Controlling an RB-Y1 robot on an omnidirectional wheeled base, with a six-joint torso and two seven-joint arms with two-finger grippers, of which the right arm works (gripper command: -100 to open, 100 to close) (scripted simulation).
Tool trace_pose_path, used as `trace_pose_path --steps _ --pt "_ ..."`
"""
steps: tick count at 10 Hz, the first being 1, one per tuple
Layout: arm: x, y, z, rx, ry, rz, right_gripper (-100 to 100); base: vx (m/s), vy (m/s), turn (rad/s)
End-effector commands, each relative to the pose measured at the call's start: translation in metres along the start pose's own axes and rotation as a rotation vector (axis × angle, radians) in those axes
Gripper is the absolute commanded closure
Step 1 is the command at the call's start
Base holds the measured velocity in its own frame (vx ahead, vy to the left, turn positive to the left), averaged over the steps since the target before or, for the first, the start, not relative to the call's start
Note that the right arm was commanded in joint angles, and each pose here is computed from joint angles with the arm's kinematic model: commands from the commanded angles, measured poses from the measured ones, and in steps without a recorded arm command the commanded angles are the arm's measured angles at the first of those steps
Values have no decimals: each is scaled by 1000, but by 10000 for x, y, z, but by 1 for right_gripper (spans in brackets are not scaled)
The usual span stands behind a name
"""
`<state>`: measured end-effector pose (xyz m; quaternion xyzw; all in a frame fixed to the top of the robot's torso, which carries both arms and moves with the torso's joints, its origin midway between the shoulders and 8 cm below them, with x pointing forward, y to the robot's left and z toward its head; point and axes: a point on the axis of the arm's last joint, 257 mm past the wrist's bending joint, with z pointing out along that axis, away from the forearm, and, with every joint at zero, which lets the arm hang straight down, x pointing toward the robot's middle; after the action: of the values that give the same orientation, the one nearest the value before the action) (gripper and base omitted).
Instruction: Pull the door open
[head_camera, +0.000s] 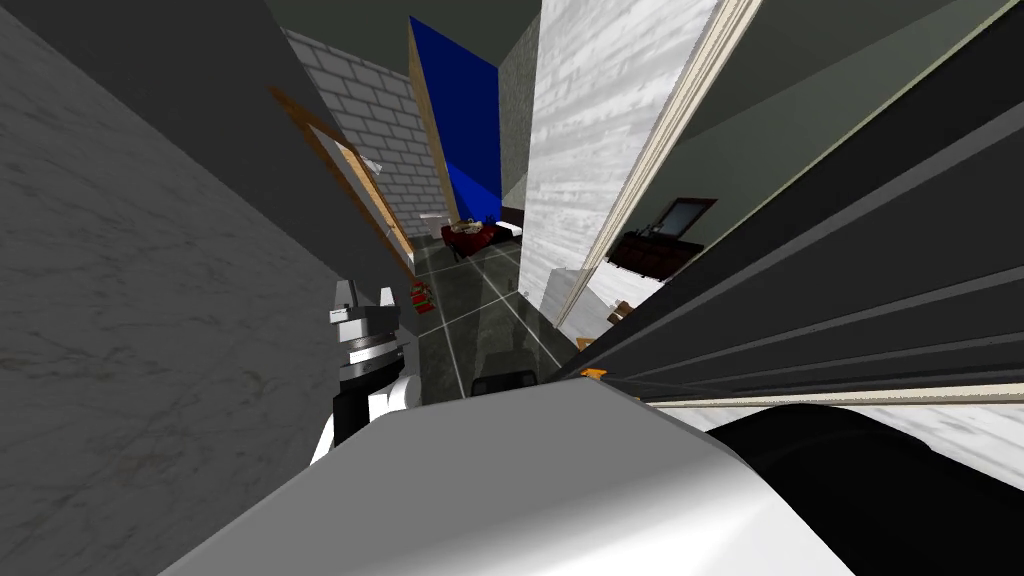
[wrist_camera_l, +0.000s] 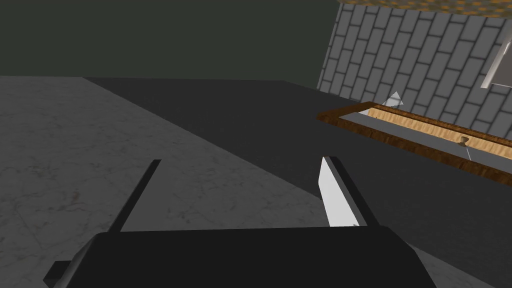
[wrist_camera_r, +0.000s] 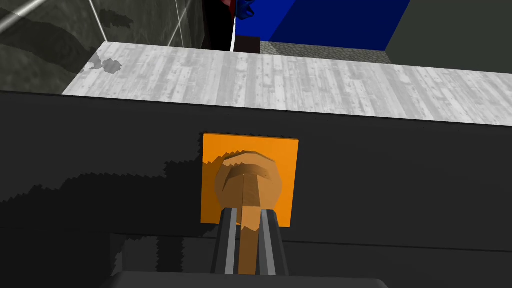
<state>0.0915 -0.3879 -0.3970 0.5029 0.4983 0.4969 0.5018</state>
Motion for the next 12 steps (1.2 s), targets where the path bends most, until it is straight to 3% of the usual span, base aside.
trace_pose_path --steps 1,2,3,6,7,12 --pt "84 -13 -156 8 -11 5 100 -216 -44 101" --pt "84 -13 -156 8 -11 5 100 -153 -20 10" --pt "106 9 -243 5 -21 3 100 -189 -63 60" --pt "135 43 -341 -2 -31 0 100 -184 -14 50" --pt "161 24 -274 -5 -24 7 100 -62 5 15" --pt "39 -100 -429 62 -90 17 100 -56 -34 305"
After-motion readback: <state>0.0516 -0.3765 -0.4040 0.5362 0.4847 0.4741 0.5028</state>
